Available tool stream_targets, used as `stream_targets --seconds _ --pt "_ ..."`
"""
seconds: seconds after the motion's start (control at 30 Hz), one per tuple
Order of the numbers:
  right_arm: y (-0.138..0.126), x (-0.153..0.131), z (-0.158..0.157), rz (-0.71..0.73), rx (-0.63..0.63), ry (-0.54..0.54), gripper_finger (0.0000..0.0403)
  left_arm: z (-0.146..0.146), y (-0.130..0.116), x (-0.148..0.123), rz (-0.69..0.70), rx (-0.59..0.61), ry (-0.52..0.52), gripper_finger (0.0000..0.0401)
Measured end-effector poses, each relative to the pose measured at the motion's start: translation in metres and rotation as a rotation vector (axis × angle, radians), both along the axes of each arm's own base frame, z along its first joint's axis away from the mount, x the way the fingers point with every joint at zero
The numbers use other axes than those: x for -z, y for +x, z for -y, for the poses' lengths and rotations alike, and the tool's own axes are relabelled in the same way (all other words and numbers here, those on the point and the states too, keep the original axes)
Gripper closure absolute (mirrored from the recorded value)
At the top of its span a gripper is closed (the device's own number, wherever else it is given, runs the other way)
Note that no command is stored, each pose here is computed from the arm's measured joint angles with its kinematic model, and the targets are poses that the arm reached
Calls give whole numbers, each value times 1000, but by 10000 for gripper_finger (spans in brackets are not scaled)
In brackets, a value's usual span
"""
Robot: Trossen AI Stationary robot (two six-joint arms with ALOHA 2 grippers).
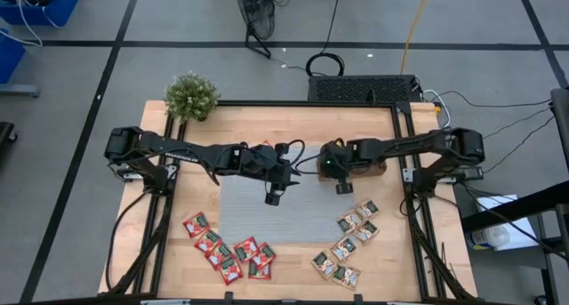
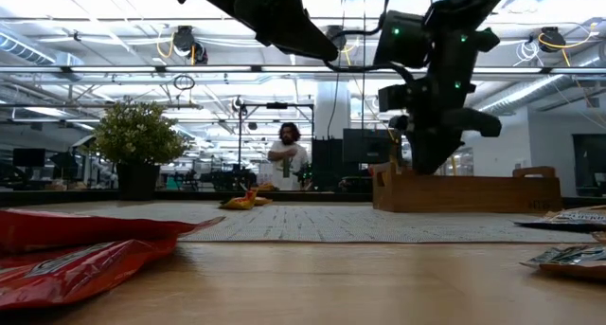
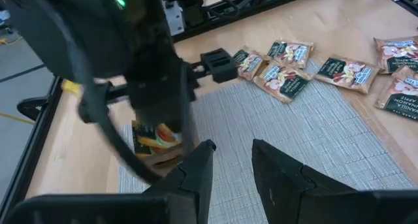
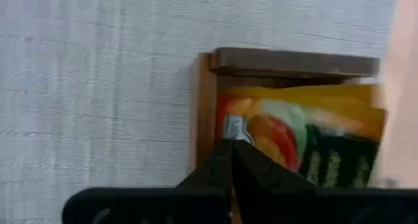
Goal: Pick & Place Tea
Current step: Put the yellow tea bag into the left section of the wooden organizer
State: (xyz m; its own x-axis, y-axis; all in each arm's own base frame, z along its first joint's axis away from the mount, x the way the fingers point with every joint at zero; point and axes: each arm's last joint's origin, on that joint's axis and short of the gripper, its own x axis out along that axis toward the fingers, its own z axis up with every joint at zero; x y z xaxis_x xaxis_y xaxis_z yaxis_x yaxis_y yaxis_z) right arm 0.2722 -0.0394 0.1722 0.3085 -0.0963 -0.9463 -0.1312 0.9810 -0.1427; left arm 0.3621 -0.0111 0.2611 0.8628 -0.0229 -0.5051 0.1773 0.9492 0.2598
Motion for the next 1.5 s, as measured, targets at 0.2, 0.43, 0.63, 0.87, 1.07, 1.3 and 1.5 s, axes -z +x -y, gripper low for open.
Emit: stream_targets --seconds 0.2,0.43,0.63,0.87,1.07,1.3,1.5 --pt "-1 7 2 -46 0 38 403 -1 0 0 -4 -1 5 288" --pt "4 29 11 -124 26 50 403 -9 0 1 -8 -27 0 288" --pt "7 37 11 -129 67 50 403 -11 -1 2 -20 -37 -9 288" --pt "5 21 8 -55 188 -77 403 -11 -1 2 -25 -37 -9 288" --pt "4 2 2 44 254 -142 403 -11 -1 2 -25 -37 -9 288" --pt "5 -1 -4 63 254 -239 403 -11 -1 2 -26 -39 -14 288" --pt "9 -3 -3 108 265 -253 403 -11 -1 2 -26 -41 -19 288"
